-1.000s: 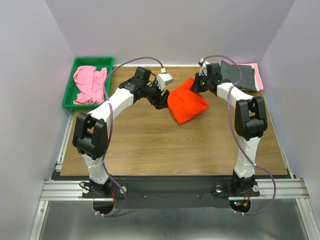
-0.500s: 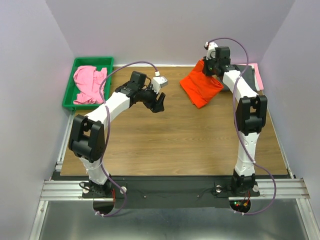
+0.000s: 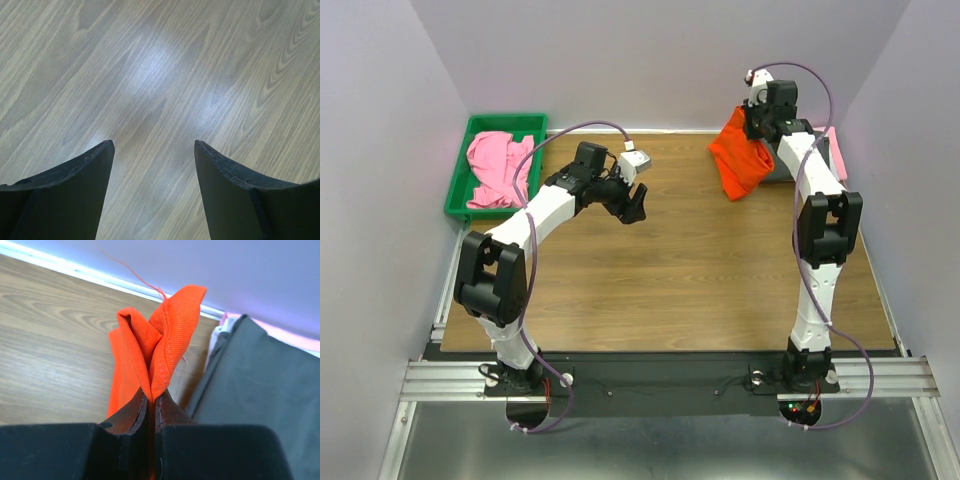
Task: Fold and stack the t-shirts
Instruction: Neatly place the folded tshirt to the corner
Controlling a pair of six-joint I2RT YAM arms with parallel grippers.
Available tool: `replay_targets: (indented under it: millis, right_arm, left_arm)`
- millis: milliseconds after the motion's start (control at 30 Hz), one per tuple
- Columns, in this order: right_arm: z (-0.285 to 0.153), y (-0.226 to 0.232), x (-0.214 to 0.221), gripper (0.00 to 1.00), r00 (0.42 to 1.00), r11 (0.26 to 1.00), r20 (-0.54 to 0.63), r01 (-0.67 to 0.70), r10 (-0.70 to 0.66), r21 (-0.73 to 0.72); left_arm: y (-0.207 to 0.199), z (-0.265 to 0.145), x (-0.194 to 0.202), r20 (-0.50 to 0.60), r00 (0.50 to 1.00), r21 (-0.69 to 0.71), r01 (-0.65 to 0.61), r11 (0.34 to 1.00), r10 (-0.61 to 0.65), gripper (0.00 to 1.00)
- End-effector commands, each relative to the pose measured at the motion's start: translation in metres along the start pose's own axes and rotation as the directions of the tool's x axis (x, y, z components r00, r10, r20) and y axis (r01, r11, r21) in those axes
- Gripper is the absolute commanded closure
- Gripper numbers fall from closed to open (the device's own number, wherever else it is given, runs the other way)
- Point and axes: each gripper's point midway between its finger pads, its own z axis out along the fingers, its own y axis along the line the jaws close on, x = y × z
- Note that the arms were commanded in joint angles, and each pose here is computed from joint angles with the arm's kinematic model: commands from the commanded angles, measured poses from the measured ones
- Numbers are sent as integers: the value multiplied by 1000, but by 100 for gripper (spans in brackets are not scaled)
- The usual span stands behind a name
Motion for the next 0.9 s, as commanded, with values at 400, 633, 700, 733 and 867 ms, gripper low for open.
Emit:
replay_targets:
  millis: [400, 633, 700, 733, 867]
  right_arm:
    - [-35, -33, -65, 99, 988, 996, 142, 44, -55, 82]
    - [-49, -39, -84, 99, 983, 995, 179, 31, -49, 99]
    - [-50, -40, -86, 99, 982, 994, 182, 31, -49, 101]
    - [-53, -42, -89, 99, 981, 994, 188, 30, -50, 106]
    - [-57, -45, -92, 99, 980, 993, 191, 25, -47, 115]
  left_arm:
    - [-7, -6, -18, 59, 997, 41, -43, 998, 41, 18]
    - [-8, -7, -21, 69, 996, 39, -62, 997, 59, 14]
    - [-7, -7, -20, 66, 996, 39, -65, 997, 62, 14]
    - [-7, -7, -20, 65, 996, 38, -66, 997, 64, 13]
    - [-8, -7, -20, 66, 995, 45, -74, 996, 71, 13]
